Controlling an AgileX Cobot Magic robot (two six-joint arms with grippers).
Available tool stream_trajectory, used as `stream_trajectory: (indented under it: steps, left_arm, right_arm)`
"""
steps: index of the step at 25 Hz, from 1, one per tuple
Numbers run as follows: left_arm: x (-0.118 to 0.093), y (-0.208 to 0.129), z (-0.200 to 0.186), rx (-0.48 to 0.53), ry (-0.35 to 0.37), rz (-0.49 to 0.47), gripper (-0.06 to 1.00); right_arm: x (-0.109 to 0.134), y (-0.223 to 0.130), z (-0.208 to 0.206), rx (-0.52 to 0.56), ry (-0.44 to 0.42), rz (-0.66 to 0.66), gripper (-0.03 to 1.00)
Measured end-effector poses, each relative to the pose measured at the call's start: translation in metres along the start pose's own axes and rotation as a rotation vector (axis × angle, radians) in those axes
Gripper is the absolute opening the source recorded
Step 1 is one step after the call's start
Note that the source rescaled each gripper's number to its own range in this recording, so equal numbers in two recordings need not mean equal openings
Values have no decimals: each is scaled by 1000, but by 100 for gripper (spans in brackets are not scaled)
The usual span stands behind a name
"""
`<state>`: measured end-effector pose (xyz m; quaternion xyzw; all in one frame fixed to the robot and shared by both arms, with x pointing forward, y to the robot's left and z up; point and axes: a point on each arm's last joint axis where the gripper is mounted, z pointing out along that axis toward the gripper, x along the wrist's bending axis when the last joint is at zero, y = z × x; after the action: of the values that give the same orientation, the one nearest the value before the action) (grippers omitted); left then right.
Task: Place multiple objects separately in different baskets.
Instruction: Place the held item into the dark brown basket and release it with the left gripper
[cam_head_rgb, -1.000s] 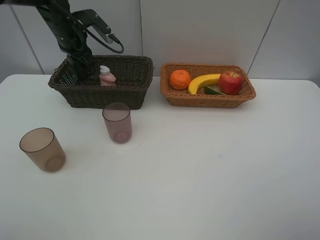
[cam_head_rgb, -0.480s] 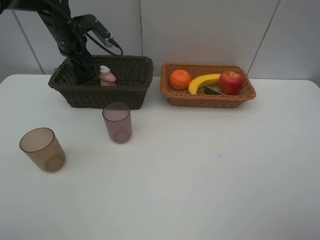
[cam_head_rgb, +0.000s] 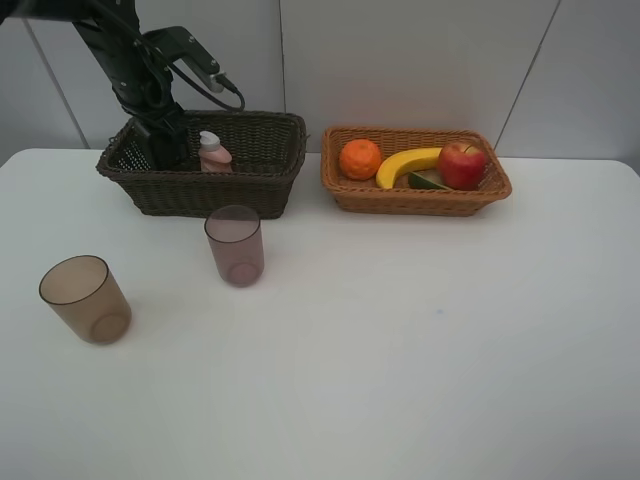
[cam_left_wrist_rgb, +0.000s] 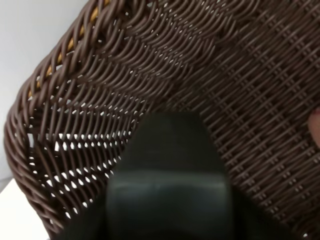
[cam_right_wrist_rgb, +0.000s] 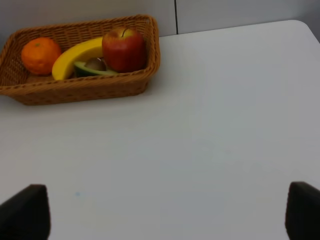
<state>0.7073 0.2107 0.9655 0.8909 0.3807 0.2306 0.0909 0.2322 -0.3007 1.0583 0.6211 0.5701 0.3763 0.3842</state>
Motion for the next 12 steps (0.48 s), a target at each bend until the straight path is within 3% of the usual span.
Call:
stream_trajectory:
  steps: [1,3,12]
  left_arm:
    - [0,1,0,-6,2,-1,88]
    - [1,1,-1,-10,5,-1,96]
    - [3,3,-7,-22,11,-4,100]
  right_arm:
    - [0,0,0,0,0,0,100]
    - [0,0,0,0,0,0,100]
    - [0,0,0,0,0,0,100]
